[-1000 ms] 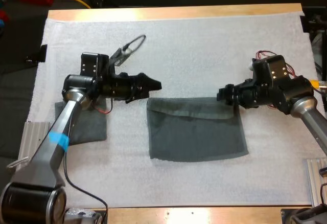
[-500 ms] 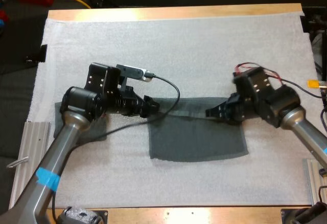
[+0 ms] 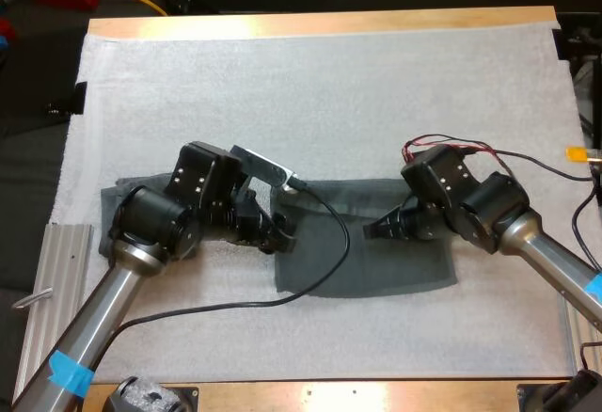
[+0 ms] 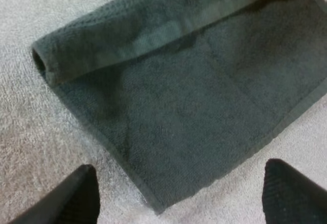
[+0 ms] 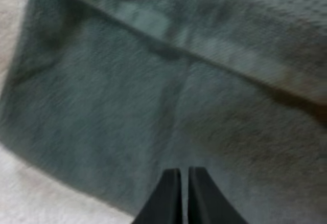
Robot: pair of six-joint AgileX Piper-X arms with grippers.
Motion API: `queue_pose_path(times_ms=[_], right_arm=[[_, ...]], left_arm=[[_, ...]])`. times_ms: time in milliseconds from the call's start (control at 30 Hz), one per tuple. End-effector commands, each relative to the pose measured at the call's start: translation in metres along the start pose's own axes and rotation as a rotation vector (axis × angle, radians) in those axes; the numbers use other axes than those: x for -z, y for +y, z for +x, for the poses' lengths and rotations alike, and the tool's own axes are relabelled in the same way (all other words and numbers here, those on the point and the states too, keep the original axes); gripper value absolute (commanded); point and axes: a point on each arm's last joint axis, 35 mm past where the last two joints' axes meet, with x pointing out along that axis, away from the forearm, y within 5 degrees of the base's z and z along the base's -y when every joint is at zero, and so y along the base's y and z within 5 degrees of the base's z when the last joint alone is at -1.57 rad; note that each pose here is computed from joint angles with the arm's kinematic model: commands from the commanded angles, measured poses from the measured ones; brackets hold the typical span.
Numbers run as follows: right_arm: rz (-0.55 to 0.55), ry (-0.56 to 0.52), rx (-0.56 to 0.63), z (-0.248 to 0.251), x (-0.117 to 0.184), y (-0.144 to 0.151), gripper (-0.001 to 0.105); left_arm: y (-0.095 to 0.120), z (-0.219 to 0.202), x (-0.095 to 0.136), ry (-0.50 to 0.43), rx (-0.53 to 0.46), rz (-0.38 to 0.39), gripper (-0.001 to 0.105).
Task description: Pick towel from pile, fold and stack
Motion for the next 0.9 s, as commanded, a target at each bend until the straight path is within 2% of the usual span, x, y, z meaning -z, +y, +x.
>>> queue_pose_path(times_ms=[0,100,367,567,867], right_arm=[[0.012,-0.009,0.002,0.002,0.004,-0.001,0.001],[0.027,-0.025,-0.009,0.018,0.014,-0.004,0.001],[0.029,-0.095,-0.033,0.041,0.012,-0.006,0.001],[0.034,-0.042,-0.058,0.088,0.010,-0.009,0.001],[0.035,-0.031,-0.061,0.116,0.008,-0.012,0.001]], left_arm=[[-0.001,-0.003,0.000,-0.008,-0.014,0.008,0.064],[-0.001,-0.003,0.000,-0.009,-0.019,0.008,0.064],[-0.001,-0.003,0.000,-0.009,-0.019,0.008,0.064],[0.000,-0.003,0.003,0.017,-0.025,0.001,0.064],[0.000,-0.003,0.005,0.034,-0.028,-0.003,0.064]])
